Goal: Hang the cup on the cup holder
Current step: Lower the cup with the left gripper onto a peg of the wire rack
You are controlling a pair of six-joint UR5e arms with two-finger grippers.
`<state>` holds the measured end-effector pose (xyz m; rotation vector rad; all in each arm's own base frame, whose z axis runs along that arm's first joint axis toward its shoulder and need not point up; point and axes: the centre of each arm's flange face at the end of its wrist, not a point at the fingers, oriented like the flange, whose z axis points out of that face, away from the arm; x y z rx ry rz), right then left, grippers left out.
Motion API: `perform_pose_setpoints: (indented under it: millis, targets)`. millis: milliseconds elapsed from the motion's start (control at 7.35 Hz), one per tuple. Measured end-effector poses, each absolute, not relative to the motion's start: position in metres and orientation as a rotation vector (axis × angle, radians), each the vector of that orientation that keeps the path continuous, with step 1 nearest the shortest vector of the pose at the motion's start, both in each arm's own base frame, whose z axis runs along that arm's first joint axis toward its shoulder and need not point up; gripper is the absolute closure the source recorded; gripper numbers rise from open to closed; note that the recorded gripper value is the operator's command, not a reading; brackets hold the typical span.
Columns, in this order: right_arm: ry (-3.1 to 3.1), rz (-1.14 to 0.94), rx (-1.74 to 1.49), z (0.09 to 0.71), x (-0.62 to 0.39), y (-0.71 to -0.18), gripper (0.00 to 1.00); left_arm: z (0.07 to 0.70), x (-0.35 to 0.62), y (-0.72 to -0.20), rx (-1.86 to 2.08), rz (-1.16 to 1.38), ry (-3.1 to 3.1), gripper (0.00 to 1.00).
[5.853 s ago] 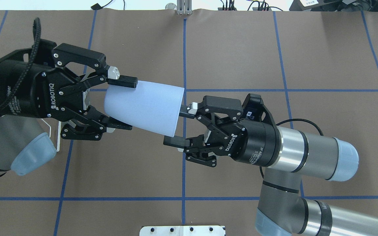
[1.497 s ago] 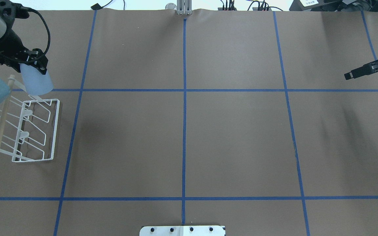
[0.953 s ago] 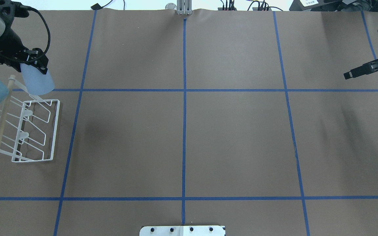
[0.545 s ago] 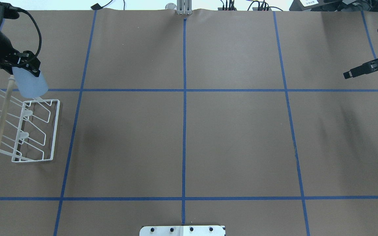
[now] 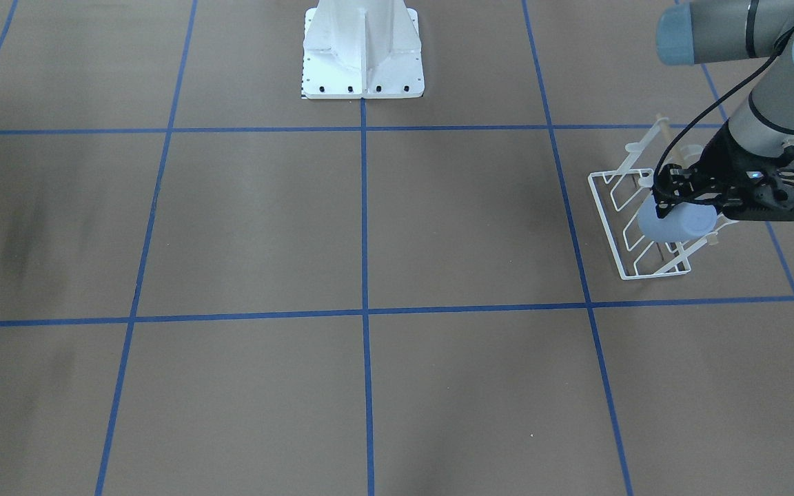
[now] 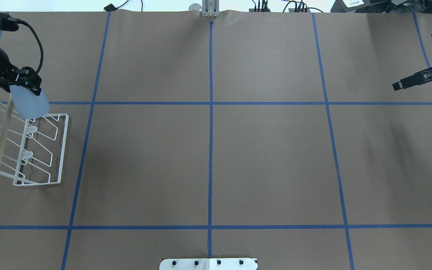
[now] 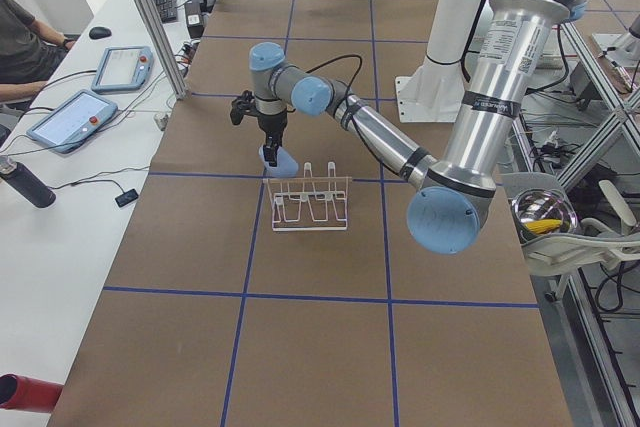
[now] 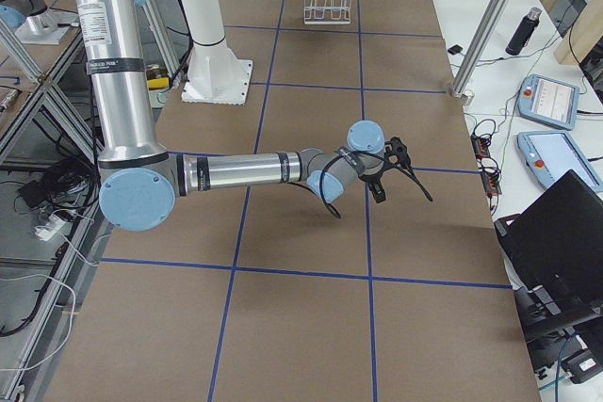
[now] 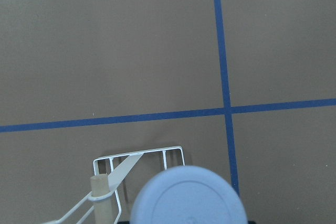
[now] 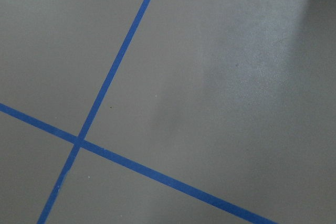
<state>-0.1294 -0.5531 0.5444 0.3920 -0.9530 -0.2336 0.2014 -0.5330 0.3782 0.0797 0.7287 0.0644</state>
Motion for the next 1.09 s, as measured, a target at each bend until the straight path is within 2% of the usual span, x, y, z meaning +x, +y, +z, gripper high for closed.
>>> perform_pose_setpoints:
  millis: [136, 272, 408, 545, 1089]
  targets:
    - [-0.953, -0.234, 0.391, 0.545, -0.129, -0.553, 0.0, 0.383, 0.204, -0.535, 0.079, 0.065, 0.73, 0.98]
    - [-0.953, -0.233, 0.391, 0.545, -0.129, -0.553, 0.0, 0.387, 0.209, -0.536, 0.077, 0.07, 0.73, 0.65]
    - [-0.953, -0.233, 0.39, 0.545, -0.129, -0.553, 0.0, 0.391, 0.214, -0.537, 0.075, 0.075, 0.73, 0.1]
    - [-0.953, -0.233, 0.39, 0.545, -0.129, -0.553, 0.0, 0.393, 0.218, -0.536, 0.072, 0.081, 0.73, 0.03]
    - [-0.955, -0.235, 0.395, 0.543, -0.129, -0.552, 0.0, 0.373, 0.211, -0.528, 0.112, 0.096, 0.752, 0.02]
